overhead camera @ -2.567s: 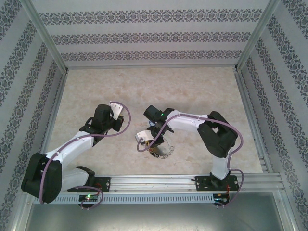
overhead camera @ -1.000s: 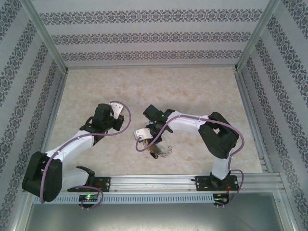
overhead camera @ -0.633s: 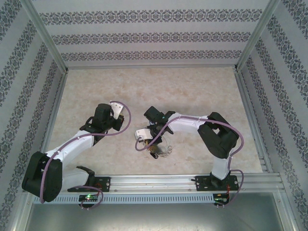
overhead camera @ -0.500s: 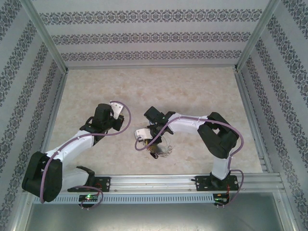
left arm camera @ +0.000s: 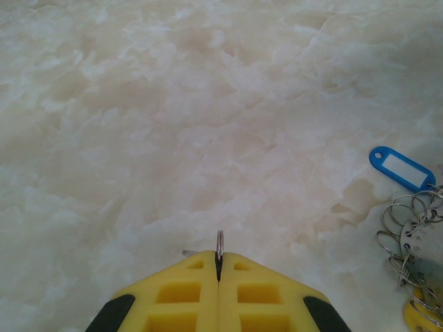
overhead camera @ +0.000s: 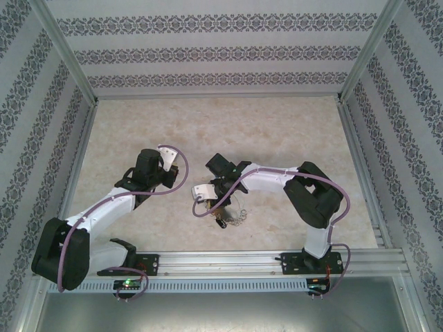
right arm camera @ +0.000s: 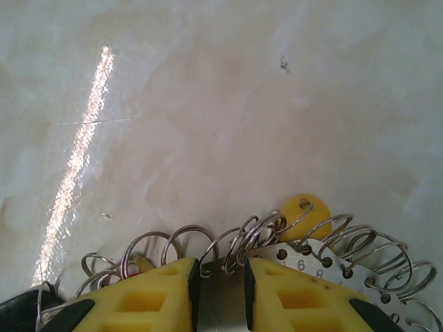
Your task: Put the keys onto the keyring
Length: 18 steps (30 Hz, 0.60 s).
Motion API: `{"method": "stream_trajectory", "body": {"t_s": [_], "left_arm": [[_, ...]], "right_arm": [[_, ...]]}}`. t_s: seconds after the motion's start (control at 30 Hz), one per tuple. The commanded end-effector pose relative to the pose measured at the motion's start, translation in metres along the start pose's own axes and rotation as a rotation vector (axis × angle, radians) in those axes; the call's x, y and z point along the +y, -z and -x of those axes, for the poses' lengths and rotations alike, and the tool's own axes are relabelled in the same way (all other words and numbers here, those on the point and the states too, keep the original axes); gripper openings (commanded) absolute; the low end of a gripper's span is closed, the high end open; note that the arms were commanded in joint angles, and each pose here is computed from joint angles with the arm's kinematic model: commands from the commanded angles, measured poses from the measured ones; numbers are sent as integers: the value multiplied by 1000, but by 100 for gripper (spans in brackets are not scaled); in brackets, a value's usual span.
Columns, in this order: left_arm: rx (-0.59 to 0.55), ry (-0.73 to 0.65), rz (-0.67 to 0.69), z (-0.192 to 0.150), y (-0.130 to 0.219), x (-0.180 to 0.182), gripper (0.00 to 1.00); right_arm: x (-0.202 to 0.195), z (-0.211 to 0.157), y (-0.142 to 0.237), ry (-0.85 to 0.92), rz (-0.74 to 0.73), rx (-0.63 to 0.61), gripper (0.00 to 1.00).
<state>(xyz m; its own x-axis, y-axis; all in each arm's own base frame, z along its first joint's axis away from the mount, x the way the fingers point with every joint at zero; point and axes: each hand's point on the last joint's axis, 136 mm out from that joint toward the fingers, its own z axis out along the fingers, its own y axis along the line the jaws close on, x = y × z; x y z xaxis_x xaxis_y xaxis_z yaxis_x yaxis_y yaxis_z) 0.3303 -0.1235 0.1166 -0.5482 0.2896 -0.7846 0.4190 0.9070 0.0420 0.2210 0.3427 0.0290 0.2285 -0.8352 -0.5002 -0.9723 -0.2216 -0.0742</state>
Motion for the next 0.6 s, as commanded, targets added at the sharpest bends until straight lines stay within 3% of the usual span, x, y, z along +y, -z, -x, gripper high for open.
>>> {"method": "stream_trajectory", "body": {"t_s": [0.0, 0.17, 0.57], "left_arm": [[-27, 18, 2, 11, 2, 3, 0], [-29, 19, 1, 12, 3, 3, 0], [-28, 21, -1, 11, 3, 3, 0]], "right_arm": [[8, 0, 7, -35, -1, 5, 25], [6, 9, 11, -95, -59, -42, 25], [7, 5, -4, -93, -101, -4, 20]]}}
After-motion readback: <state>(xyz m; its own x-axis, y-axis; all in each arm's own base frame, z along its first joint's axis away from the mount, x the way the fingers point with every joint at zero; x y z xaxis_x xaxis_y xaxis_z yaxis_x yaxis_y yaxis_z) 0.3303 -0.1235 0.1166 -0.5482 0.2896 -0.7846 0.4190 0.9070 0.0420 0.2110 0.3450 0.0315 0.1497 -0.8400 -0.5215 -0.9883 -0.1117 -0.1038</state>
